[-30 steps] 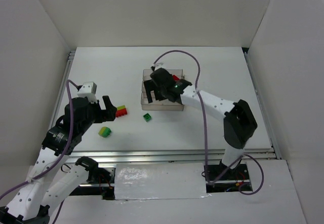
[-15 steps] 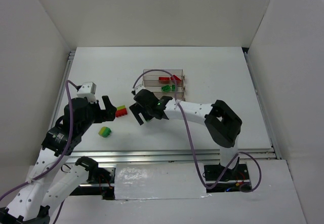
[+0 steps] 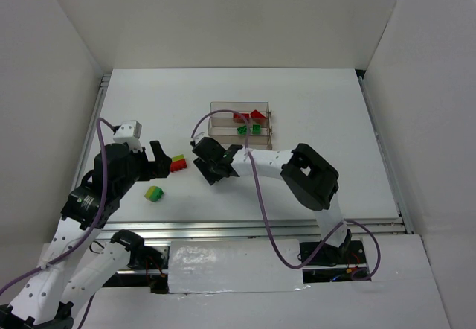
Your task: Sort the legos into containers by color
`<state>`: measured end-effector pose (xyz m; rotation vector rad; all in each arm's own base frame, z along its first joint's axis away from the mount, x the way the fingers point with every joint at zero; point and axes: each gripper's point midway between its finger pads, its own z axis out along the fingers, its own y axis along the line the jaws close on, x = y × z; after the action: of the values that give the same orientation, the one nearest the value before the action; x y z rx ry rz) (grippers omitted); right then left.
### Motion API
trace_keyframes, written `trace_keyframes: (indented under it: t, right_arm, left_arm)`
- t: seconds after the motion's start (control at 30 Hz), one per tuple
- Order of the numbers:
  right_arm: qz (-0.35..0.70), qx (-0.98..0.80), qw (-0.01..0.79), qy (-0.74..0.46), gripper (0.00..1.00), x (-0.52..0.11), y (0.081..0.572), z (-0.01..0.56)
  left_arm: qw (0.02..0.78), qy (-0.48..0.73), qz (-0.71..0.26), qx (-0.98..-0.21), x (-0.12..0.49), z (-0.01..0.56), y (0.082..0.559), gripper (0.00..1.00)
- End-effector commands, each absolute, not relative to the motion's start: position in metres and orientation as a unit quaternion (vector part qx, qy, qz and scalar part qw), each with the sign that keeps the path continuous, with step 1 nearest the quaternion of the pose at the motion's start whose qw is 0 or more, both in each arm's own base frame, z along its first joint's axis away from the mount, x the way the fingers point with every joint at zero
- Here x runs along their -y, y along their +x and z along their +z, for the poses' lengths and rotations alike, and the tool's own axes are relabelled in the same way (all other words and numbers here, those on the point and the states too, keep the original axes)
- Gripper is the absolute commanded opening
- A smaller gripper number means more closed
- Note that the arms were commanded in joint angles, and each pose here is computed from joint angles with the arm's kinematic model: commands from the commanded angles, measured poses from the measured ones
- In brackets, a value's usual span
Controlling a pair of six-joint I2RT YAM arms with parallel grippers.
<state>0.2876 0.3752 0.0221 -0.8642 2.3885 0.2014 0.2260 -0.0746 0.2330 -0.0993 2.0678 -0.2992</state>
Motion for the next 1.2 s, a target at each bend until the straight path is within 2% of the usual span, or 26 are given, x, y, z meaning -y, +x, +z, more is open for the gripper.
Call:
trace_keyframes:
  t: [0.0, 0.1, 0.17, 0.3, 0.4, 0.47, 0.5, 0.57, 0.6, 0.77, 1.0, 1.1, 1.17]
  right_arm:
    - [0.092, -0.890, 0.309, -0.322, 0.51, -0.388, 0.297, 0.031]
    - [0.101, -0.891, 0.306, -0.319, 0.29, -0.387, 0.293, 0.037]
    - [0.126, -0.885, 0.319, -0.315, 0.20, -0.392, 0.290, 0.055]
    - [0.195, -0.861, 0.367, -0.294, 0.20, -0.393, 0.280, 0.112]
    - [0.200, -0.857, 0.403, -0.250, 0.20, -0.381, 0.299, 0.145]
    - [0.181, -0.867, 0.422, -0.193, 0.19, -0.365, 0.330, 0.162]
    - [0.165, -0.876, 0.416, -0.178, 0.19, -0.359, 0.342, 0.154]
    - [0.127, -0.896, 0.408, -0.119, 0.19, -0.334, 0.375, 0.159]
    - [0.097, -0.912, 0.383, -0.108, 0.19, -0.324, 0.381, 0.138]
    - [0.050, -0.919, 0.390, -0.027, 0.22, -0.287, 0.438, 0.141]
    - [0.032, -0.929, 0.368, -0.004, 0.27, -0.268, 0.456, 0.119]
    - [0.028, -0.931, 0.365, -0.002, 0.35, -0.265, 0.457, 0.112]
    - [0.025, -0.932, 0.362, -0.002, 0.52, -0.264, 0.456, 0.109]
  left_arm:
    - [0.520, -0.037, -0.132, -0.843, 0.077, 0.243, 0.231, 0.99]
    - [0.520, -0.037, -0.132, -0.843, 0.077, 0.243, 0.232, 0.99]
    - [0.521, -0.037, -0.132, -0.843, 0.077, 0.243, 0.232, 0.99]
    - [0.521, -0.039, -0.131, -0.843, 0.076, 0.243, 0.232, 0.99]
    - [0.520, -0.041, -0.129, -0.843, 0.075, 0.243, 0.232, 0.99]
    - [0.519, -0.041, -0.128, -0.844, 0.075, 0.242, 0.232, 1.00]
    - [0.520, -0.042, -0.128, -0.844, 0.075, 0.243, 0.232, 0.99]
    - [0.522, -0.048, -0.123, -0.843, 0.072, 0.243, 0.232, 1.00]
    - [0.522, -0.050, -0.123, -0.842, 0.071, 0.243, 0.232, 0.99]
    - [0.526, -0.053, -0.124, -0.840, 0.070, 0.245, 0.231, 0.99]
    - [0.518, -0.057, -0.115, -0.846, 0.069, 0.240, 0.234, 1.00]
    - [0.516, -0.074, -0.103, -0.847, 0.063, 0.239, 0.235, 0.99]
    - [0.511, -0.103, -0.073, -0.850, 0.049, 0.235, 0.236, 0.99]
